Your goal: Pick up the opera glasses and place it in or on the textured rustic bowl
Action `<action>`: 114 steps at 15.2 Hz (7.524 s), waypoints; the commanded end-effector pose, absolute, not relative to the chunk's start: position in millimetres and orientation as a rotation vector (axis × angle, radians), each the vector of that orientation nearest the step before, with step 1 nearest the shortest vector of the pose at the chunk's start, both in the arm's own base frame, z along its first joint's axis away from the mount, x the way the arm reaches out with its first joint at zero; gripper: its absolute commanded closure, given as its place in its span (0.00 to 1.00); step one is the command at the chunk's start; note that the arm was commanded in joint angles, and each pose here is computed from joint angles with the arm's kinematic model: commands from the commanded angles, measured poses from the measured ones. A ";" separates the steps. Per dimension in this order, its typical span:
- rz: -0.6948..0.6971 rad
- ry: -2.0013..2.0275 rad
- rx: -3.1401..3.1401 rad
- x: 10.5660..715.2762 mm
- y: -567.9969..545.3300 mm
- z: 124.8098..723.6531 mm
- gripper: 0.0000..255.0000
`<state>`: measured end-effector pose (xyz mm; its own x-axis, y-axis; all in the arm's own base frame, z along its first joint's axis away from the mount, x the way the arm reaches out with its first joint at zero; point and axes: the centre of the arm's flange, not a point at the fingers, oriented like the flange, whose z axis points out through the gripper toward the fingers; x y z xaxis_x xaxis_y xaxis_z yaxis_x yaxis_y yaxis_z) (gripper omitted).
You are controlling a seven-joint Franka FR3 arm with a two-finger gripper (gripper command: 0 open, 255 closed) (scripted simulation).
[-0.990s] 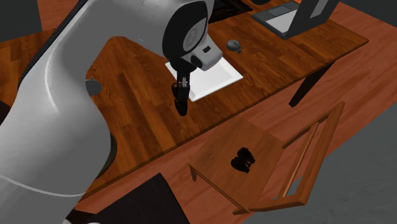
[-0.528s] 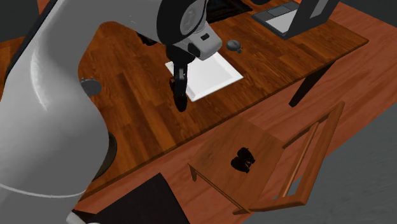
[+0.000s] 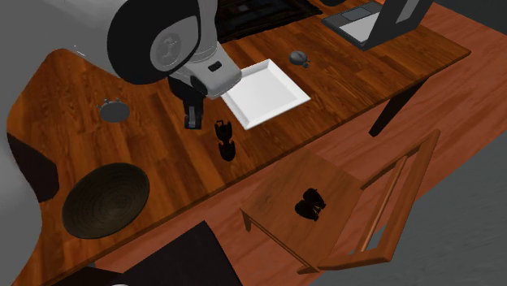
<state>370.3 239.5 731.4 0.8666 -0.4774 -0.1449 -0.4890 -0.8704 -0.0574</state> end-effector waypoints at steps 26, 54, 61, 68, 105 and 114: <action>-0.179 1.601 -2.648 402.2 290.6 631.0 1.00; -0.179 1.601 -2.648 402.3 290.6 736.6 1.00; -0.179 1.601 -2.648 402.3 290.6 773.5 1.00; -0.179 1.601 -2.648 336.4 292.5 783.3 1.00; -0.179 1.601 -2.648 98.8 299.1 709.4 1.00; -0.179 1.601 -2.648 98.8 299.1 709.4 0.00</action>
